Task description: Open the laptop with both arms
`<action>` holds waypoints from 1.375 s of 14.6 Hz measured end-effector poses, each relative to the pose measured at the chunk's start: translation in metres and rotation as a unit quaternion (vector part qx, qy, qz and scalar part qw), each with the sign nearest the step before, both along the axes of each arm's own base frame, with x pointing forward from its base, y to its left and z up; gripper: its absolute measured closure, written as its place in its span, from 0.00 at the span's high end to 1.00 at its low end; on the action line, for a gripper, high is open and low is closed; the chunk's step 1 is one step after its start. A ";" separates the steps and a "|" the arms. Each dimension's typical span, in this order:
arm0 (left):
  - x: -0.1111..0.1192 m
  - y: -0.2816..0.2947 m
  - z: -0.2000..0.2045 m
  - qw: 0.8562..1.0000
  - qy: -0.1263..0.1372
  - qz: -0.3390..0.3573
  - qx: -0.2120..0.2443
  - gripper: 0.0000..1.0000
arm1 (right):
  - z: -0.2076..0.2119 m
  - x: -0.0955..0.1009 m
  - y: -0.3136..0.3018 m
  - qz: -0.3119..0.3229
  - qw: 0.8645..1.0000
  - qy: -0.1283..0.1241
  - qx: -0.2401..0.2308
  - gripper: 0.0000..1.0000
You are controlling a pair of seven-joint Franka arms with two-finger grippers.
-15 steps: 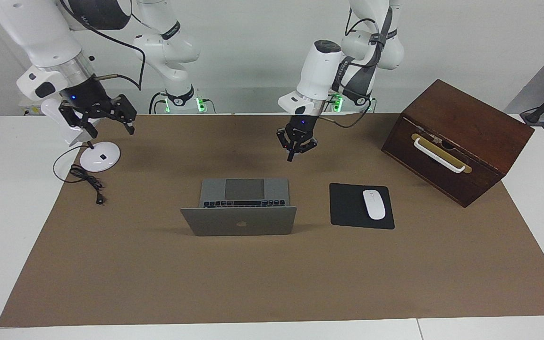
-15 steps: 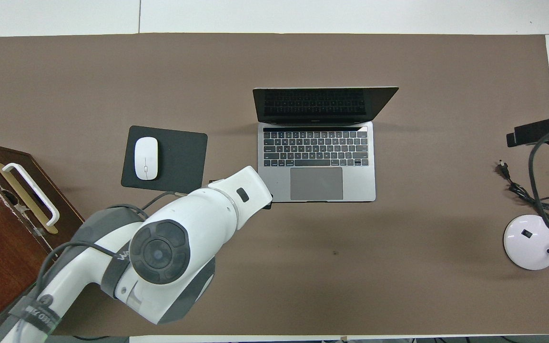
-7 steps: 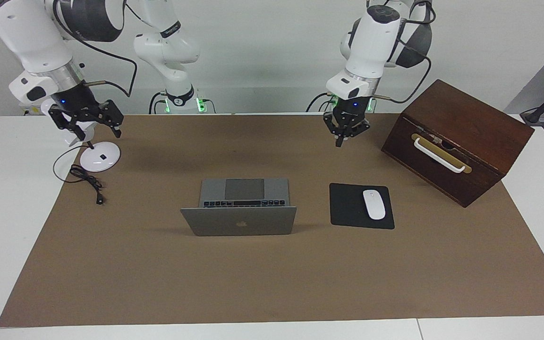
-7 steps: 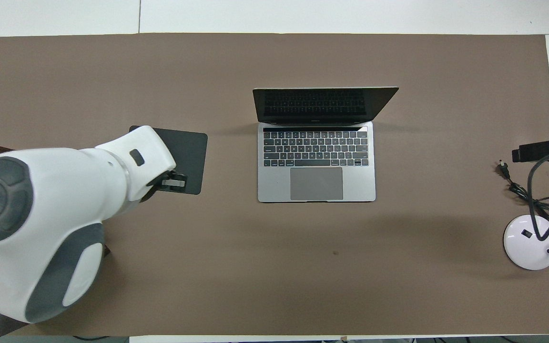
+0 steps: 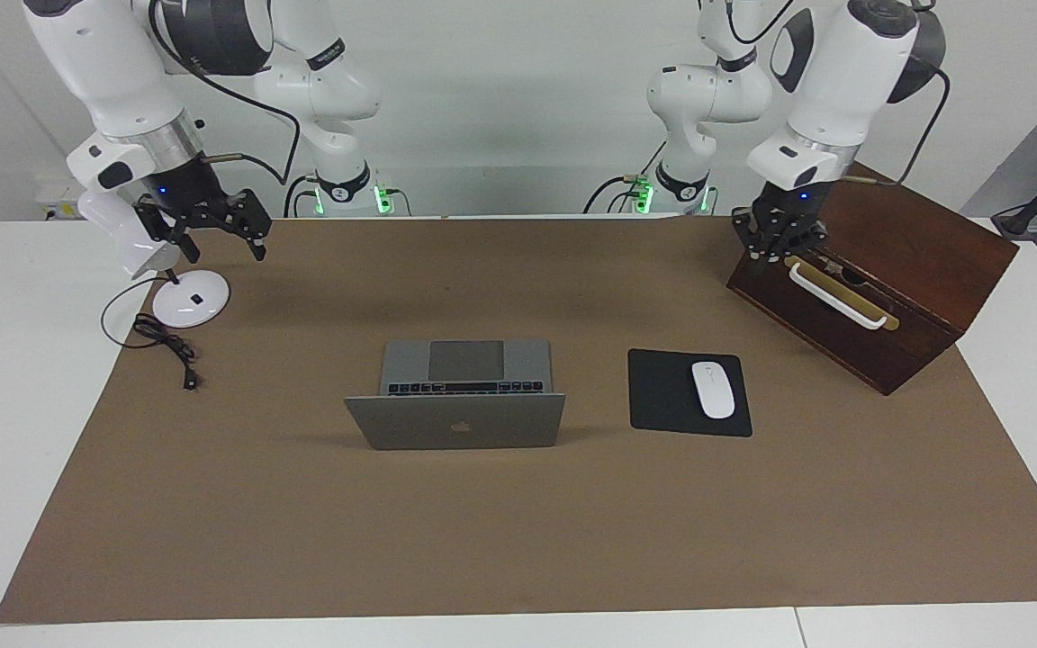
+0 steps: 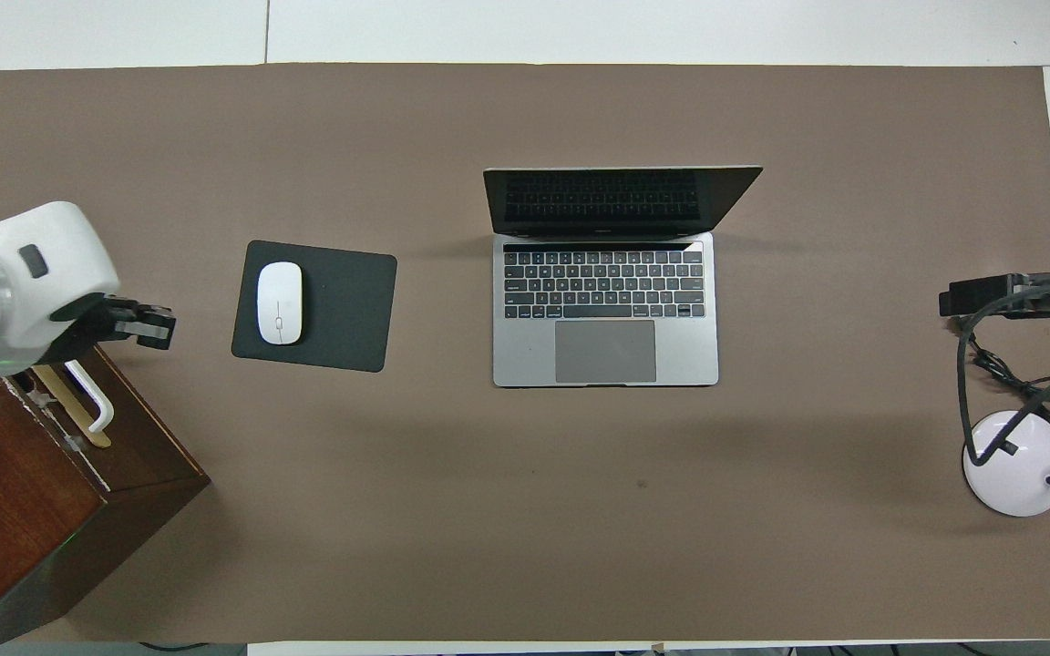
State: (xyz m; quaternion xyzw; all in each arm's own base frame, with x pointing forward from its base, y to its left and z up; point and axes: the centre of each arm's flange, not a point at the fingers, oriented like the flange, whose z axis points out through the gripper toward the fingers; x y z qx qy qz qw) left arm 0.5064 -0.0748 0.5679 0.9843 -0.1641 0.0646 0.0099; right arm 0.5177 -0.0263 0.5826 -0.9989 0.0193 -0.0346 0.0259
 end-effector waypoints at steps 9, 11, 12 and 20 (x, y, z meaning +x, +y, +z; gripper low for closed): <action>0.004 0.071 0.004 0.999 0.007 0.051 0.003 0.60 | -0.002 -0.001 -0.004 -0.003 1.000 0.002 0.001 1.00; 0.005 0.076 0.011 0.998 0.002 0.061 0.002 0.81 | -0.002 -0.001 -0.004 -0.003 1.000 0.002 0.001 1.00; 0.005 0.079 0.013 0.998 0.000 0.066 0.002 0.94 | -0.002 -0.001 -0.004 -0.003 1.000 0.002 0.001 1.00; 0.019 0.079 0.066 0.995 -0.006 0.103 -0.004 1.00 | -0.003 -0.001 -0.002 -0.002 1.000 0.003 0.001 1.00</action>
